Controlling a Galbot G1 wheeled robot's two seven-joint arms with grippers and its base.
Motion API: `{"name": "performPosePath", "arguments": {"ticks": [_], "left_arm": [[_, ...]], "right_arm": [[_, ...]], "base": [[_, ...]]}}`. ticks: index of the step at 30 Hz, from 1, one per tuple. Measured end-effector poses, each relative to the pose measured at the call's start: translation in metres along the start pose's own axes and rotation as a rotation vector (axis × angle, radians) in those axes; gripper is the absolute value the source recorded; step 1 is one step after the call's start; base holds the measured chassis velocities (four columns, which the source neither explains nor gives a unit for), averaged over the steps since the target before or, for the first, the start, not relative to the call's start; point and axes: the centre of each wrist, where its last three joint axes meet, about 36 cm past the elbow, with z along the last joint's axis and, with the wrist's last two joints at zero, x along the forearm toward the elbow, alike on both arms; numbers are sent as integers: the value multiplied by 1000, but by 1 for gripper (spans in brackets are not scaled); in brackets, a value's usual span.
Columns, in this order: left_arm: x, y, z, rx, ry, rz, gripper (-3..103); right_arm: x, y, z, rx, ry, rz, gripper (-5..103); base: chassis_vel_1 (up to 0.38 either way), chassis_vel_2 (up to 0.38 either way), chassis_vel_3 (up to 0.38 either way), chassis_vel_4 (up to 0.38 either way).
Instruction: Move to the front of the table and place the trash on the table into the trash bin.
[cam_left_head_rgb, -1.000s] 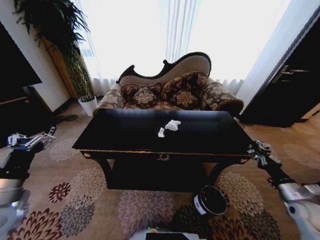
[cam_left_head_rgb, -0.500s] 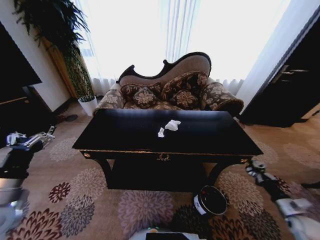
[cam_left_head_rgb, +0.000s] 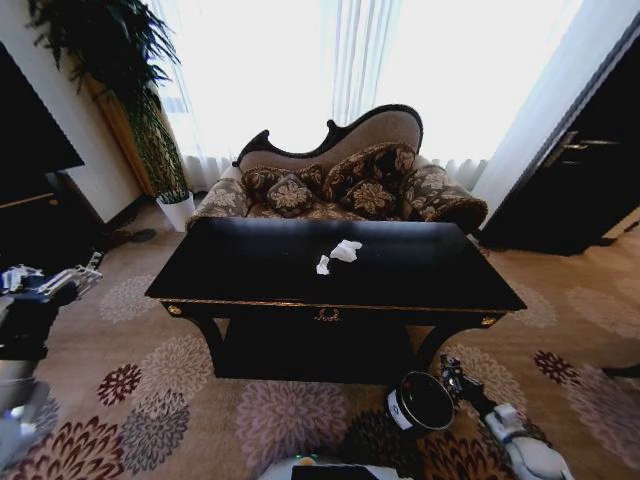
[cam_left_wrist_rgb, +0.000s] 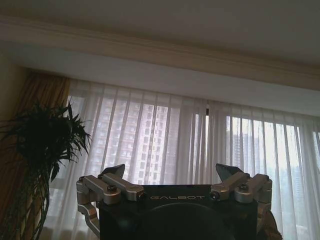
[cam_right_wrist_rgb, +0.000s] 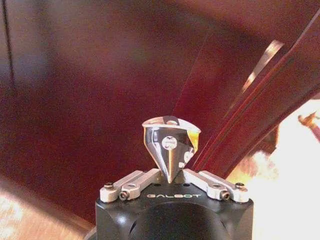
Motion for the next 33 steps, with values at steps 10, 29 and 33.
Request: {"name": "performPosePath", "arguments": {"ticks": [10,29,33], "left_arm": [[1,-7,1,12,3,0,100],[11,-7,3,-7,41,-25,100],[12,-8,4,-7,45,-27,100]], "right_arm": [[-17,47,48,50,235,-104,0],[-77,85,32,-47,272,-87,0],[-83,78,27,-40,260,-81,0]], "base": [[0,0,0,0],[0,0,0,0],[0,0,0,0]]}}
